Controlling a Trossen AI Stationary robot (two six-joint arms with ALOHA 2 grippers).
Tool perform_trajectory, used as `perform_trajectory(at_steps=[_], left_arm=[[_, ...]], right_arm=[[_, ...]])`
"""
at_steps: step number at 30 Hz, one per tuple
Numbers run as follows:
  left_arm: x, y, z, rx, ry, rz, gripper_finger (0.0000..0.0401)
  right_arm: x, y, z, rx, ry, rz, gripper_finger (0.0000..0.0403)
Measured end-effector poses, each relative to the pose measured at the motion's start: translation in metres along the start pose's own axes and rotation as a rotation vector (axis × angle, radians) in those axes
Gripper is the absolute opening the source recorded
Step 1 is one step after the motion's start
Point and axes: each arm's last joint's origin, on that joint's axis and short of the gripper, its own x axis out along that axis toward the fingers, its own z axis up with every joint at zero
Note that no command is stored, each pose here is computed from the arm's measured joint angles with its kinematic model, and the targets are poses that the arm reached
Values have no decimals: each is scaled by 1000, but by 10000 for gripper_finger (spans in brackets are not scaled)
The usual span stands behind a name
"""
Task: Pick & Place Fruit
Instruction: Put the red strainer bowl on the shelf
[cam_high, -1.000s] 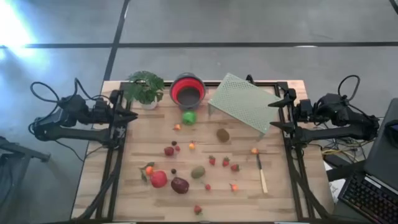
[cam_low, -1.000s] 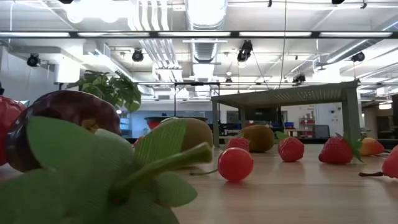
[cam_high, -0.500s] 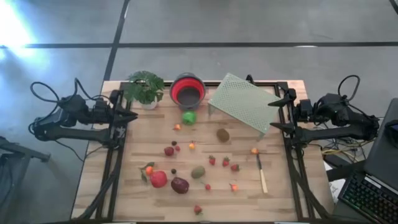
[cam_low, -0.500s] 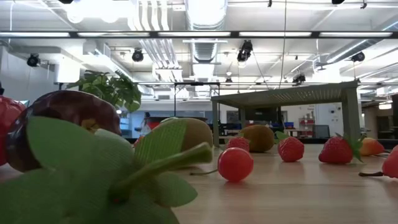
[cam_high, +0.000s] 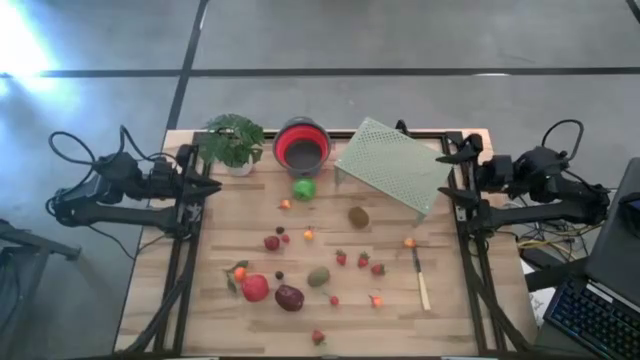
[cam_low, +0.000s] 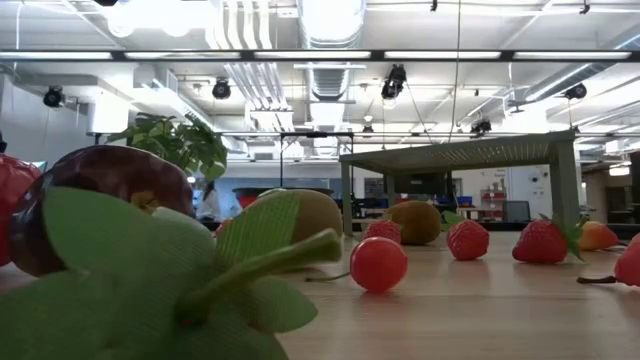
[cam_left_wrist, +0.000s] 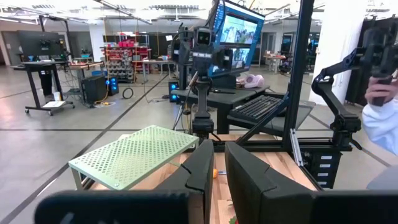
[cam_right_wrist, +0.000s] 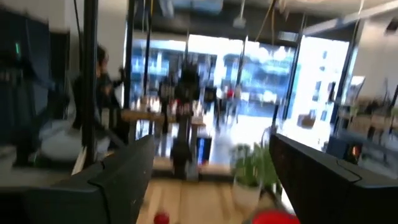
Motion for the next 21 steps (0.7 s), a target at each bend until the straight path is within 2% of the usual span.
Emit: perform_trajectory(at_steps=[4,10,14,18,21], left_arm=[[0,0,0,0,-1,0,46],[0,0,0,0,1,0,46],[0,0,0,0,3,0,46],[0,0,0,0,5,0,46],[0,0,0,0,4,0,46]], right_arm=[[5,-1,7,7,-79,-14,296],[18,-6,10,-52,-116,-184,280],[25,-9,13,-145,-130,-319,271],[32,-10,11,-153,-120,-346,261],[44,-15,8,-153,-113,-459,253]])
